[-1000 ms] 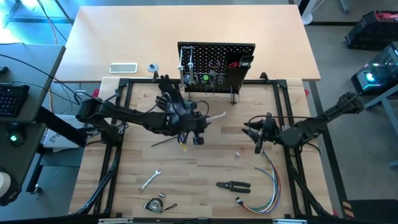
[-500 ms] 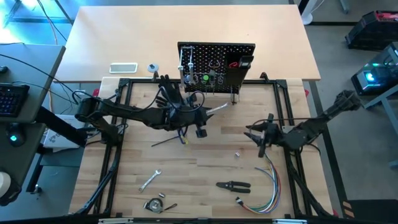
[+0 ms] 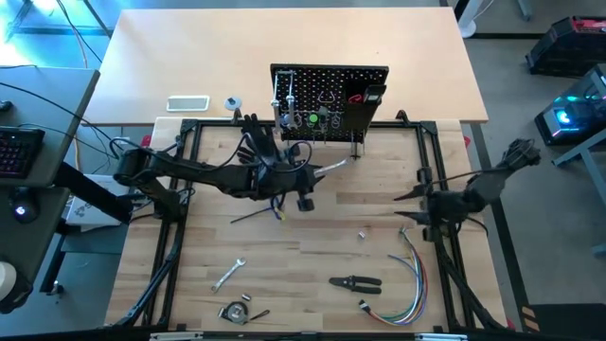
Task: Hang tools onto peg board
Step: Hang the silver wrench on the pegboard
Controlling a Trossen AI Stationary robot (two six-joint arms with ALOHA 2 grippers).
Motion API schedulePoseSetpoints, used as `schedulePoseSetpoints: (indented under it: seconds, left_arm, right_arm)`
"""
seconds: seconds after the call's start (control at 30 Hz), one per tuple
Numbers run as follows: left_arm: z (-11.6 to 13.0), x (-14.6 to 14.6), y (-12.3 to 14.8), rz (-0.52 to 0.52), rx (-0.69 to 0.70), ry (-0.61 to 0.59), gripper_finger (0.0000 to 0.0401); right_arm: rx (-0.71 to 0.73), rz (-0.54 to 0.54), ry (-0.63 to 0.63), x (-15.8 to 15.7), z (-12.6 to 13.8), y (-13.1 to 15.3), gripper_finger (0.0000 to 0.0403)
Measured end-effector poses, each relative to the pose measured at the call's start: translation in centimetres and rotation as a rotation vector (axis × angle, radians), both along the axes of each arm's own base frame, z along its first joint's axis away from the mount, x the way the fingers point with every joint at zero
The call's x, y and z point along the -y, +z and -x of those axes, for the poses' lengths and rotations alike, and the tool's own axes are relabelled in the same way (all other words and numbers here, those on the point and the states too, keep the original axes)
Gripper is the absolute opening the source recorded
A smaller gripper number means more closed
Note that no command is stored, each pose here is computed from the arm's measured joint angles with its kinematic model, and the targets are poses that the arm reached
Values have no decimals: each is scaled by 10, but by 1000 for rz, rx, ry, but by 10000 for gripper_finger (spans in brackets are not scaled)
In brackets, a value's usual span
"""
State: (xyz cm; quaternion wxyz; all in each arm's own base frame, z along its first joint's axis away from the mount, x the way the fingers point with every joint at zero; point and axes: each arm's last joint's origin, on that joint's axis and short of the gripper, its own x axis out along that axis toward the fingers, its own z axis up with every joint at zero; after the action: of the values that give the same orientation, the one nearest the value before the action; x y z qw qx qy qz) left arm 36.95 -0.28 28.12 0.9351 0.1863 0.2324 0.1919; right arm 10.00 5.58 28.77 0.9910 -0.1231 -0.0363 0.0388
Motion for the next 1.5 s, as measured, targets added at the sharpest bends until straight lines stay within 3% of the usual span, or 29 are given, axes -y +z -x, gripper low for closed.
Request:
schedulePoseSetpoints:
  seconds: [0.3,0.57,0.8,1.13,1.37,1.5]
  left_arm:
    - [11,14,16,-87,2,-5,97]
    - [34,13,42,-140,17,58,97]
    - [51,9,51,-147,-15,127,97]
    - [52,4,31,-128,-11,167,97]
    - [53,-5,9,-97,71,191,97]
    - [53,-9,9,-141,140,233,97]
  right_arm:
    - [79,53,34,19,27,1,134]
    - [208,59,17,24,33,-35,134]
    - [307,7,-18,20,21,-79,134]
    - [280,-100,9,25,15,-87,134]
    - [253,-128,-8,32,15,-78,134]
    - [261,-124,-19,35,15,-75,134]
